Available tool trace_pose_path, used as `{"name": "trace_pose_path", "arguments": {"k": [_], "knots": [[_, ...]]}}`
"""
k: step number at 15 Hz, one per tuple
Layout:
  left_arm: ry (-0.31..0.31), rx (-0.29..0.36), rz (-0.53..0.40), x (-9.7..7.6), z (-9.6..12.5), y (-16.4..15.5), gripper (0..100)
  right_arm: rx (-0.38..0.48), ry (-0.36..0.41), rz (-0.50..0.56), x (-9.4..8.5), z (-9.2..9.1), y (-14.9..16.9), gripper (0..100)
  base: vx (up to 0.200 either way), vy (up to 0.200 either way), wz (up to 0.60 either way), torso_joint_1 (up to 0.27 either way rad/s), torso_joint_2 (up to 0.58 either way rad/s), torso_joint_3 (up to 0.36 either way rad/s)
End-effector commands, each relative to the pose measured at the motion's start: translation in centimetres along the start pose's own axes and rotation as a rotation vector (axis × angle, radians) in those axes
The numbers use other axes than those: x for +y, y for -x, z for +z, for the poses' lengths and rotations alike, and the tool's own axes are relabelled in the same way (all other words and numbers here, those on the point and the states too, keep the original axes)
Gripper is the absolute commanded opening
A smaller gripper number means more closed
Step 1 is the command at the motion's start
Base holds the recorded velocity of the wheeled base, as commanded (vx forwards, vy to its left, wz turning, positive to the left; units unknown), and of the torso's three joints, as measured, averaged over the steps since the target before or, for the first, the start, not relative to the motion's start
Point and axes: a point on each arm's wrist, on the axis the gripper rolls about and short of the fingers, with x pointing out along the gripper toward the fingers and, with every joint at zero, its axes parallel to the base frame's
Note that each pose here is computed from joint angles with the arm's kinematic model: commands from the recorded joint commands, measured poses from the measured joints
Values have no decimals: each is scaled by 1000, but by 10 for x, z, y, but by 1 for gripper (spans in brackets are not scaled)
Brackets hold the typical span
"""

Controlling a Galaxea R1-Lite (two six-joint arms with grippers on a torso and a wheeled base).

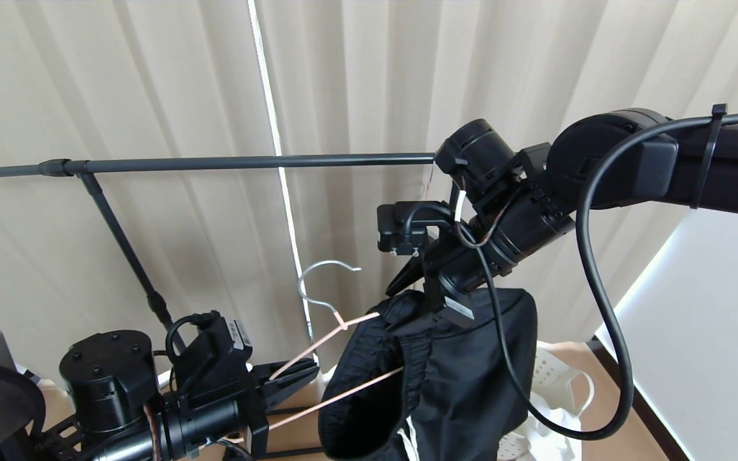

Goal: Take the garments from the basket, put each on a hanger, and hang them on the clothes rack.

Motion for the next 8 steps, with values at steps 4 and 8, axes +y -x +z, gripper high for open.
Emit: {"name": "trace_pose_path", "arguments": {"k": [4,8], "knots": [[-2,-4,2,0,1,0,0,2,-1,2,2,0,2,0,0,0,0,0,0,0],[1,-3,-1,0,1,0,0,2,0,4,3,-1,4,0,0,0,0,0,0,0]]}}
